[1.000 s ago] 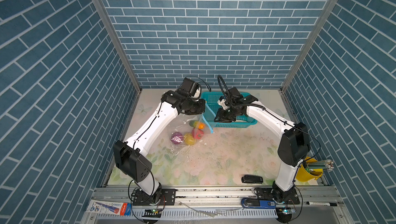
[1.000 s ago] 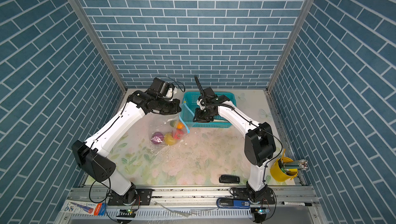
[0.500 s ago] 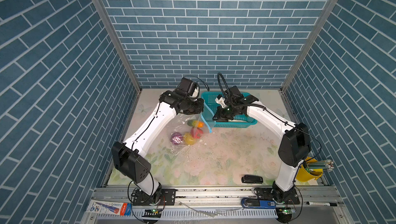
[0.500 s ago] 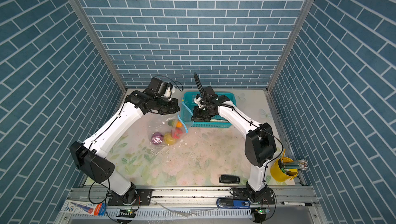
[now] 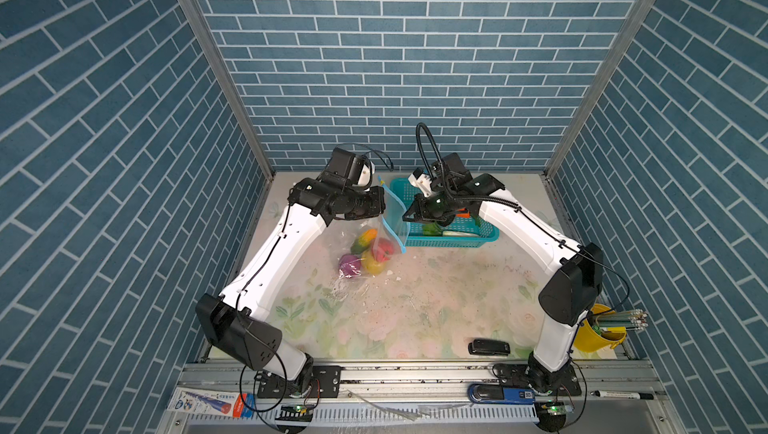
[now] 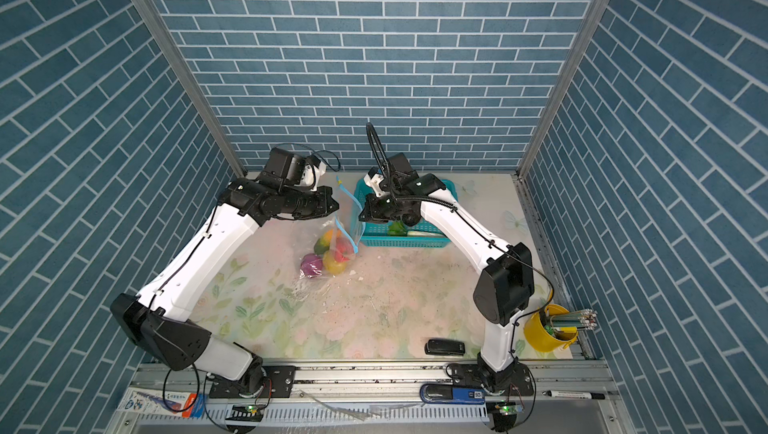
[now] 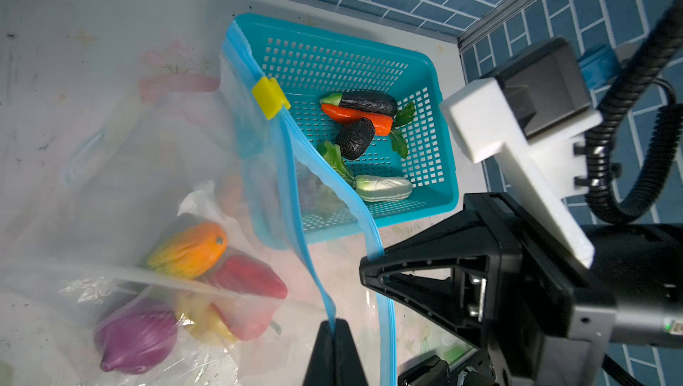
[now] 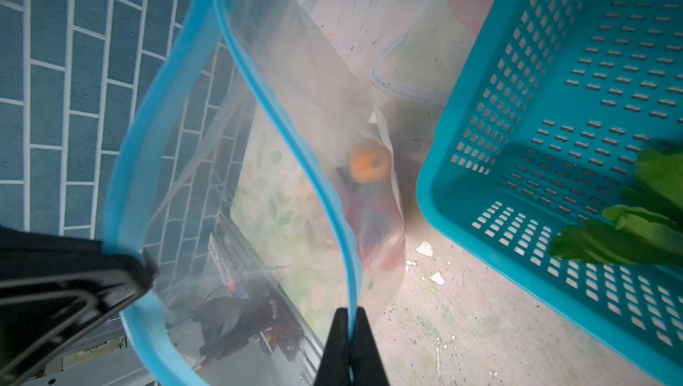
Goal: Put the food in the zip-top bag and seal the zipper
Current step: 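Raise the bag with the left gripper while the right gripper grasps the zipper, then hold the bag up with the left gripper and open the right gripper off the zipper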
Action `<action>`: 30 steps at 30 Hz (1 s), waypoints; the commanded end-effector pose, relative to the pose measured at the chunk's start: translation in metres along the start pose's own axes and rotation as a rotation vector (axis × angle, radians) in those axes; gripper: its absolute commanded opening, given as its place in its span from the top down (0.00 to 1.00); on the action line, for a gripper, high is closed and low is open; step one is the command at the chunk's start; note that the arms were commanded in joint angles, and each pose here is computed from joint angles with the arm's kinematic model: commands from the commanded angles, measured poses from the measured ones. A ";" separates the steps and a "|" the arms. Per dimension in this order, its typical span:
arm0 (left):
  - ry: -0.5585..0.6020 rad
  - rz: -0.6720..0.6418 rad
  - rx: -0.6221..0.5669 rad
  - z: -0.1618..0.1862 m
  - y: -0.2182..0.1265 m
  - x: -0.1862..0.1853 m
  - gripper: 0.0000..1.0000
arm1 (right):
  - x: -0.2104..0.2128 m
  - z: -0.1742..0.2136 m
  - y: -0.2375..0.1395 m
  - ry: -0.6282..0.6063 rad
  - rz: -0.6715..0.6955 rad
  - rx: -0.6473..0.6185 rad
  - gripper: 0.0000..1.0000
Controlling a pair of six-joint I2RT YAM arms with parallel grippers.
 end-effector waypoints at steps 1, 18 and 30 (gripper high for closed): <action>0.000 0.020 -0.034 -0.002 -0.013 0.000 1.00 | 0.016 -0.008 -0.013 -0.055 -0.004 -0.021 1.00; -0.022 0.042 -0.118 -0.006 -0.042 0.008 1.00 | 0.052 -0.027 -0.028 -0.141 -0.010 -0.051 1.00; -0.052 0.114 -0.170 -0.014 -0.060 0.011 1.00 | 0.079 -0.039 -0.036 -0.197 -0.041 -0.099 1.00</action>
Point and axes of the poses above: each gripper's point midway between its finger pads, its own y axis out along the fingers, its own x axis along the line the jaws close on, z = x × y, the point moved 8 cm from there along -y, back along the fingers, and after that the axes turned 1 degree about -y, right-handed, at the moved point
